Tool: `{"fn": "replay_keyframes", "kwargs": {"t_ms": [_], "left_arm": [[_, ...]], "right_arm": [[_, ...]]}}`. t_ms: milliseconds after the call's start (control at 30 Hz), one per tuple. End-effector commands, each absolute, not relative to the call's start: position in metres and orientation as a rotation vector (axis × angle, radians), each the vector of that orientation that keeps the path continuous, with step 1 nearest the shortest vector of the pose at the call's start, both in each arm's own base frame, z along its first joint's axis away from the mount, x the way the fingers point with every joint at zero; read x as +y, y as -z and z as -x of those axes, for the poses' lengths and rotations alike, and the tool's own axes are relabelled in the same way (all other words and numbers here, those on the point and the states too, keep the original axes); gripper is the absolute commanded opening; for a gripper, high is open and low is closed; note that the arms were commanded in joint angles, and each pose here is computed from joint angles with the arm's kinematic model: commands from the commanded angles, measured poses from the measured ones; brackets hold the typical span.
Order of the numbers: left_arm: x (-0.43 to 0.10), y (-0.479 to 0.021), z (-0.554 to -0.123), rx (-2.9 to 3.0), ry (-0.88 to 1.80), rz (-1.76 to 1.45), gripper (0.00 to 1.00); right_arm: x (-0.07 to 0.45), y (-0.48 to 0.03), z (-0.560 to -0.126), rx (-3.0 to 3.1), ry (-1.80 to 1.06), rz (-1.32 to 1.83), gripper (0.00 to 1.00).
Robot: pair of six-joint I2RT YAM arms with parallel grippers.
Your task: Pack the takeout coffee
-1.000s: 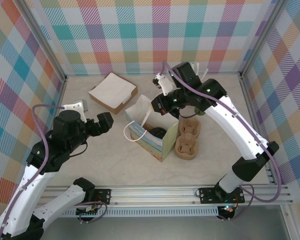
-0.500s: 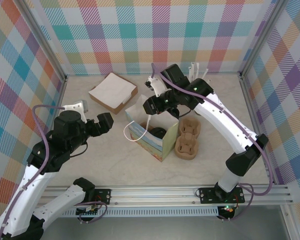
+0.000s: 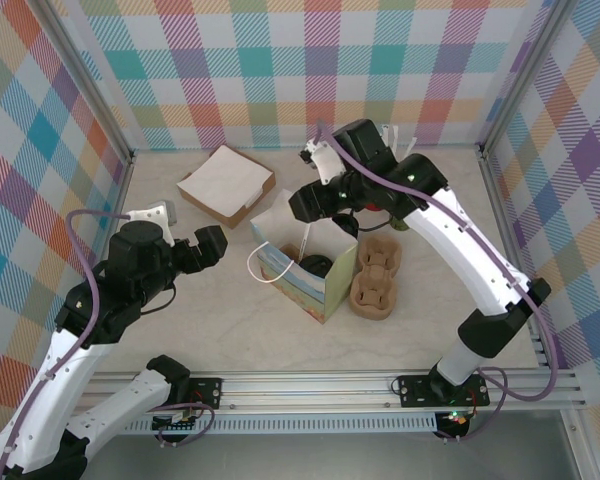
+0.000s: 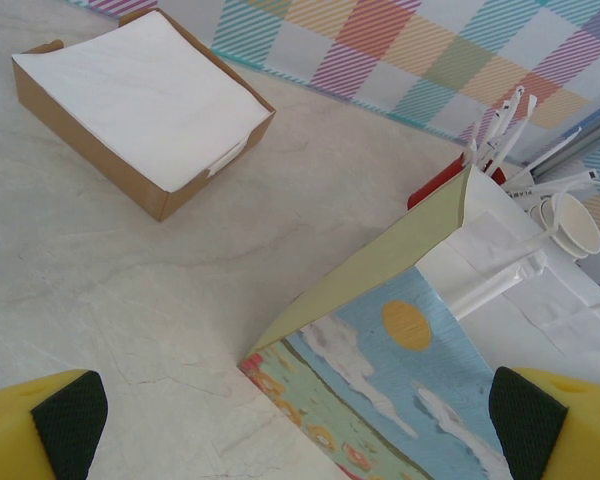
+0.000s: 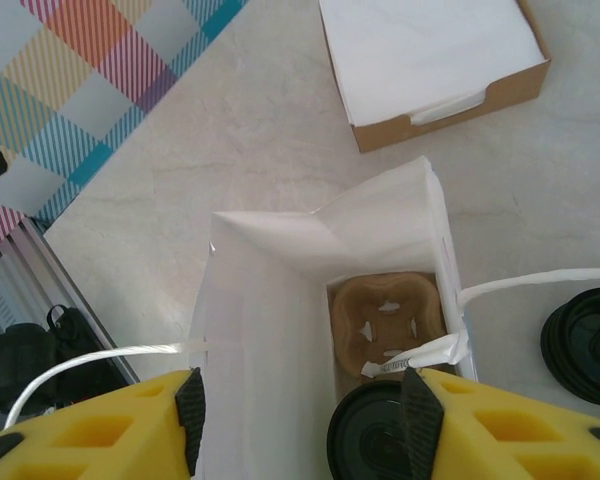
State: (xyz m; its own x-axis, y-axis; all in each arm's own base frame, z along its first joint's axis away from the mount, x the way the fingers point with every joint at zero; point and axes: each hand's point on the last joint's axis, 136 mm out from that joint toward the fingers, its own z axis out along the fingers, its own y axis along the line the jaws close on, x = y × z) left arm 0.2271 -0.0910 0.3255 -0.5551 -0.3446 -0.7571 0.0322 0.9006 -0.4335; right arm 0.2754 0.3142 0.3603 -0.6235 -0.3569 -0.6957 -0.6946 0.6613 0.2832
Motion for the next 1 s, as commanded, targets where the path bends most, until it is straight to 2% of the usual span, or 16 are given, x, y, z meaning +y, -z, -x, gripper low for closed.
{"fn": "replay_keyframes", "kwargs": {"t_ms": [0, 367, 533, 967], "left_arm": [[-0.089, -0.331, -0.229, 2.078, 0.521, 0.252, 1.0], [-0.092, -0.33, -0.231, 2.083, 0.53, 0.255, 1.0], [-0.094, -0.33, -0.233, 2.086, 0.539, 0.256, 1.0], [-0.103, -0.326, -0.24, 2.107, 0.565, 0.256, 1.0]], "right_arm": [[0.303, -0.382, -0.267, 2.214, -0.7, 0.81, 0.61], [0.275, -0.405, -0.254, 2.112, -0.654, 0.782, 0.85], [0.259, -0.409, -0.248, 2.066, -0.627, 0.752, 1.0], [0.214, -0.399, -0.237, 2.039, -0.531, 0.675, 1.0]]}}
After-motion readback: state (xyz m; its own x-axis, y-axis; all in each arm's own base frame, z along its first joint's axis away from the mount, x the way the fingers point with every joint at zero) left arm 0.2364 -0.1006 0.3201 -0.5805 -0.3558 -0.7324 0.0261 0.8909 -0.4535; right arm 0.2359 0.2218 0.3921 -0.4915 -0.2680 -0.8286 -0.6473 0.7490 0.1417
